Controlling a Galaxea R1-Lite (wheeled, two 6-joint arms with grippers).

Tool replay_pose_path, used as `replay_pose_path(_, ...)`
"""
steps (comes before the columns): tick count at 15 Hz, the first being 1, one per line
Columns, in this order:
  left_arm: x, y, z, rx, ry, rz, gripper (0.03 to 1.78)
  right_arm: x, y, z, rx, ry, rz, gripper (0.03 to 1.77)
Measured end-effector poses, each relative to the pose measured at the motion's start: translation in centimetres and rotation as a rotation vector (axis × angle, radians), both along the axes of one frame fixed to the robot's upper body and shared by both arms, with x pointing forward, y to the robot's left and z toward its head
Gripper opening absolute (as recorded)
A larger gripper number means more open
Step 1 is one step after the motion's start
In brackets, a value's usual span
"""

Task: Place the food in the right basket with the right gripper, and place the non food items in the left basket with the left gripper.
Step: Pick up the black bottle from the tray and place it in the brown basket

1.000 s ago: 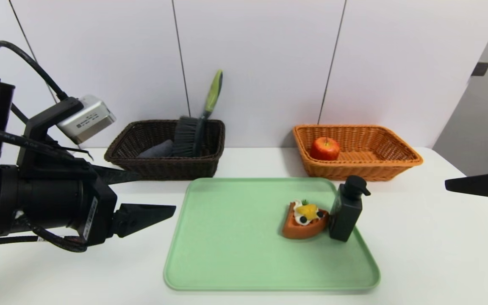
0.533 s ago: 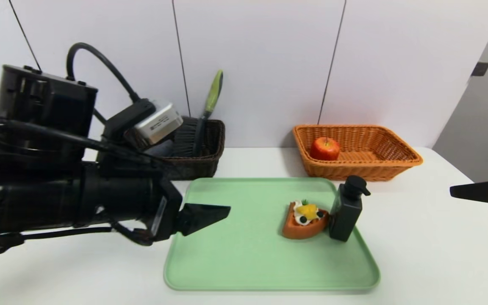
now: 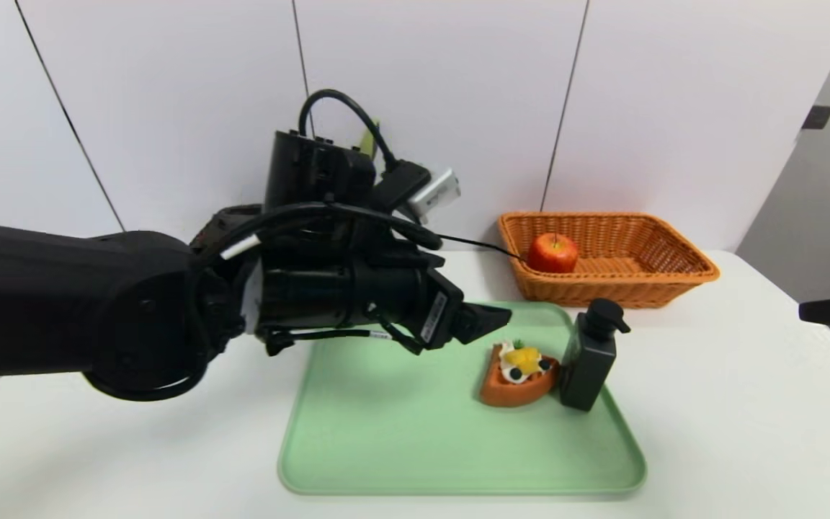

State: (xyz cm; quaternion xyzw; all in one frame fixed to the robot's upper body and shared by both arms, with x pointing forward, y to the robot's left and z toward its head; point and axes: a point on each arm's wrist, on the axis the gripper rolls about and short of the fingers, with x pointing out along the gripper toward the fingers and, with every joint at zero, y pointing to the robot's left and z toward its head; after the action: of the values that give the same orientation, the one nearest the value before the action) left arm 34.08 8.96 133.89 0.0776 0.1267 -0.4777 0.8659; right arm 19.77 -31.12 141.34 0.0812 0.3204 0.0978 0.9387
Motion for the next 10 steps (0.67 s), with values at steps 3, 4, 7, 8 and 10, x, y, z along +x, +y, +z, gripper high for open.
replay_pose_path(3, 0.5, -2.9, -1.5, -0.009, -0.011, -0.049, 1.69, -0.5, -0.6, 0.1, -0.002, -0.011, -0.046, 1.7)
replay_pose_path(4, 0.3, -3.7, -2.1, 0.002, -0.001, -0.068, 1.69, -0.7, -0.7, 0.1, -0.002, -0.014, -0.053, 1.7)
replay_pose_path(7, 0.0, -5.5, -3.4, 0.01, 0.008, -0.104, 1.69, -1.2, -0.9, 0.0, 0.0, -0.022, -0.068, 1.7)
replay_pose_path(8, -0.1, -5.9, -3.7, 0.012, 0.011, -0.112, 1.69, -1.3, -0.9, 0.0, 0.0, -0.022, -0.07, 1.7)
replay_pose_path(10, -0.7, -6.7, -4.2, 0.02, 0.023, -0.136, 1.69, -1.5, -1.0, -0.1, 0.0, -0.021, -0.073, 1.7)
